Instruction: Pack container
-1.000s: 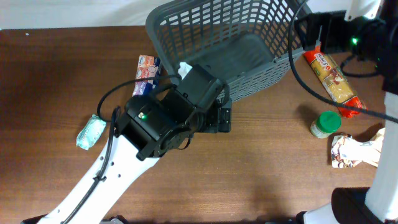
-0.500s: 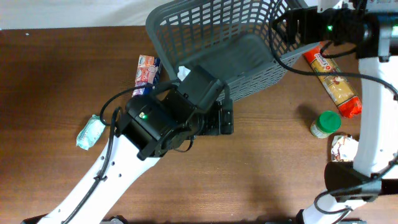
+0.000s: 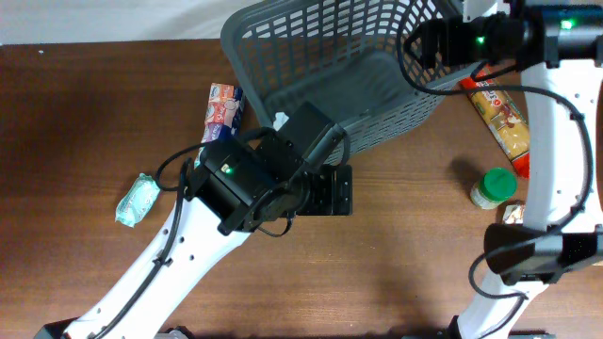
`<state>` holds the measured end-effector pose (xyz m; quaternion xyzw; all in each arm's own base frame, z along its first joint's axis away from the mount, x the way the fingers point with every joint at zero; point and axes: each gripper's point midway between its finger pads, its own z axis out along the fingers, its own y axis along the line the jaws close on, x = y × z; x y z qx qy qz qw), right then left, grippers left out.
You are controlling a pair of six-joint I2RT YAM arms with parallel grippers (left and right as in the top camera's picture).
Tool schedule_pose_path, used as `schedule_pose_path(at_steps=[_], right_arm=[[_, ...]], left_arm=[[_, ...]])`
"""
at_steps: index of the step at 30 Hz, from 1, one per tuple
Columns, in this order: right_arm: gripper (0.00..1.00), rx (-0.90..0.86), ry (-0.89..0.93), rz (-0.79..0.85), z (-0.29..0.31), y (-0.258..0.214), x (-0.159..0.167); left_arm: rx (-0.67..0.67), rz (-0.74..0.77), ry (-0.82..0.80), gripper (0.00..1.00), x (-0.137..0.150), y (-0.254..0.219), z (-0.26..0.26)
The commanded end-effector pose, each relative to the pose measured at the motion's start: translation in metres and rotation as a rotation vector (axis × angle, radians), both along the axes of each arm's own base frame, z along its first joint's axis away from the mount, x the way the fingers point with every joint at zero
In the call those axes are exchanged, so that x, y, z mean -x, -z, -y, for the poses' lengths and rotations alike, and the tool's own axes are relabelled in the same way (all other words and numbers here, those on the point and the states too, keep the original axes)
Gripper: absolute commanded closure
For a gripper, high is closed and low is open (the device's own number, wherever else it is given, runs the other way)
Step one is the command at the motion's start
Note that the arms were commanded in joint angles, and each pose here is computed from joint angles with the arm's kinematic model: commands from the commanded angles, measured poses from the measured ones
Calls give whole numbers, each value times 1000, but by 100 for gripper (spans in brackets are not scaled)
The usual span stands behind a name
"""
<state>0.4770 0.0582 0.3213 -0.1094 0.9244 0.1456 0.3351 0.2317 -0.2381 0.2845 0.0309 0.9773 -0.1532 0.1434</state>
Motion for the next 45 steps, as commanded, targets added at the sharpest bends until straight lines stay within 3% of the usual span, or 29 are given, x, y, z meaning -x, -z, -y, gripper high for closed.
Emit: schedule_pose_path(at_steps=[1,17,25,34,36,38,40,42,45], right_arm=[[1,17,-1,13,-1,5,-10],[1,30,8,-45,1,32,-21],[1,125,76,-88,21,43,-16],[0,127,78,-96,21,45,-15],[5,126,79,-104,21,48,-15],[11,126,79,-110,21,49,-14],[21,126,79,-115,21,50,-13],[42,126,79,-118,21,50,-12],[77,103,115,-125,22,49,-13]], left_arm=[[11,-26,3,1,4,3,4],[-76,-101,59,1,-4,42,24],[-141,19,7,1,-32,43,18],[-94,87,23,1,-47,36,32],[-97,102,18,2,-51,37,33],[-103,104,15,9,-53,39,33],[-112,99,15,22,-54,42,34],[-119,92,15,38,-55,46,35],[-127,84,14,85,-58,52,37]])
